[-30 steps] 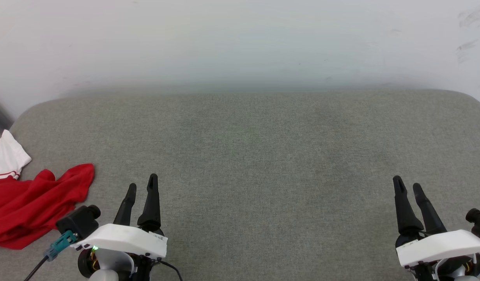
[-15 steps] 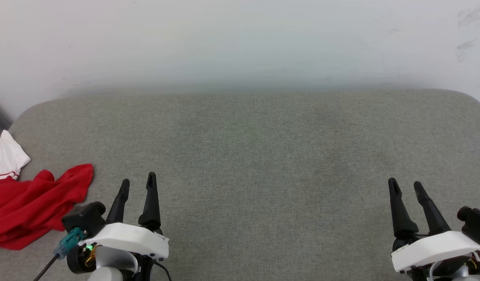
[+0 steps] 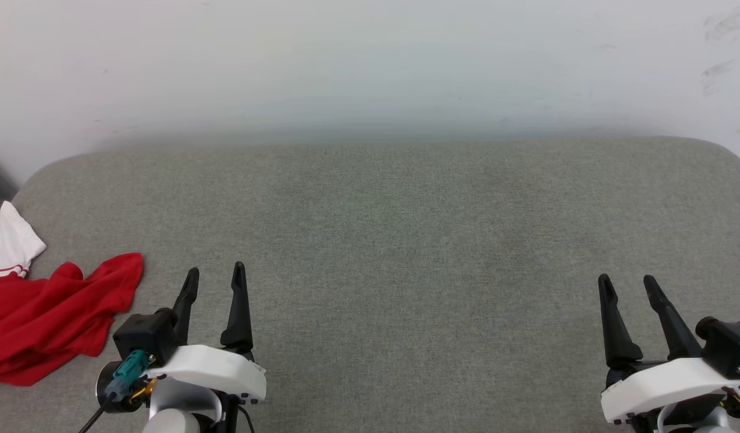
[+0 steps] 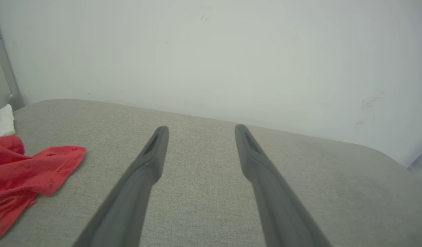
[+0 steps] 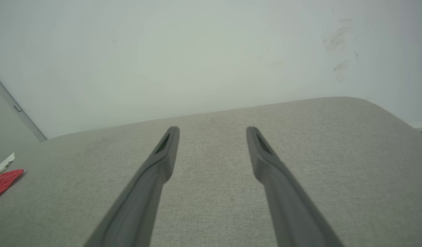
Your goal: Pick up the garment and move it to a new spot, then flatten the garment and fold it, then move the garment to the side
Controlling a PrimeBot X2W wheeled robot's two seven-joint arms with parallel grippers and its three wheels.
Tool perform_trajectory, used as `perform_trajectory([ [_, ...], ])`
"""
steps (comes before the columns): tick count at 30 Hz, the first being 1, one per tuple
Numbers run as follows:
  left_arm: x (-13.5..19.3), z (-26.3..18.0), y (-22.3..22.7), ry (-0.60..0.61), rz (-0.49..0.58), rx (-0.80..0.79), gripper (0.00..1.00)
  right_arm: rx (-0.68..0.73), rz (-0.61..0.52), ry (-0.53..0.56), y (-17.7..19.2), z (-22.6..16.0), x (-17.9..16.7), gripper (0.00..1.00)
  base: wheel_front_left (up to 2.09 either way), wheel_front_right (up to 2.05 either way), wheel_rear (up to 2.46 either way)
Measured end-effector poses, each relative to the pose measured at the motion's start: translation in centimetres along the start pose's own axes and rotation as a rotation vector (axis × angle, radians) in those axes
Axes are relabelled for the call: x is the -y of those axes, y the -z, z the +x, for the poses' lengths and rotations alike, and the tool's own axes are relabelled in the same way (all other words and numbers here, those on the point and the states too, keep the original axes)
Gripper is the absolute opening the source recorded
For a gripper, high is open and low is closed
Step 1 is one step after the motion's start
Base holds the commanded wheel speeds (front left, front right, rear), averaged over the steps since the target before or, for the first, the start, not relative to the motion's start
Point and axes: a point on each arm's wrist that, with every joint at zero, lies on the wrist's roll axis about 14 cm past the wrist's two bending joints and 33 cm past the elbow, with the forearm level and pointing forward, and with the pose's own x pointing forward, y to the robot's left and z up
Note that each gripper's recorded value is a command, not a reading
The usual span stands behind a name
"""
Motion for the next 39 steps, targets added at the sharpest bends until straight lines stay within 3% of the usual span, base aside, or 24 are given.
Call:
perform_trajectory([
  [20,0.8,0.1,-0.2,0.033,0.14,0.036,1.0,0.011,-0.165,-0.01,-0.2,-0.2,-0.2,1.0,0.0,0.0,0.0],
  [39,1.4,-0.1,-0.4,0.057,0.24,0.067,1.0,0.025,-0.253,-0.027,-0.3,-0.4,-0.6,1.0,0.0,0.0,0.0],
])
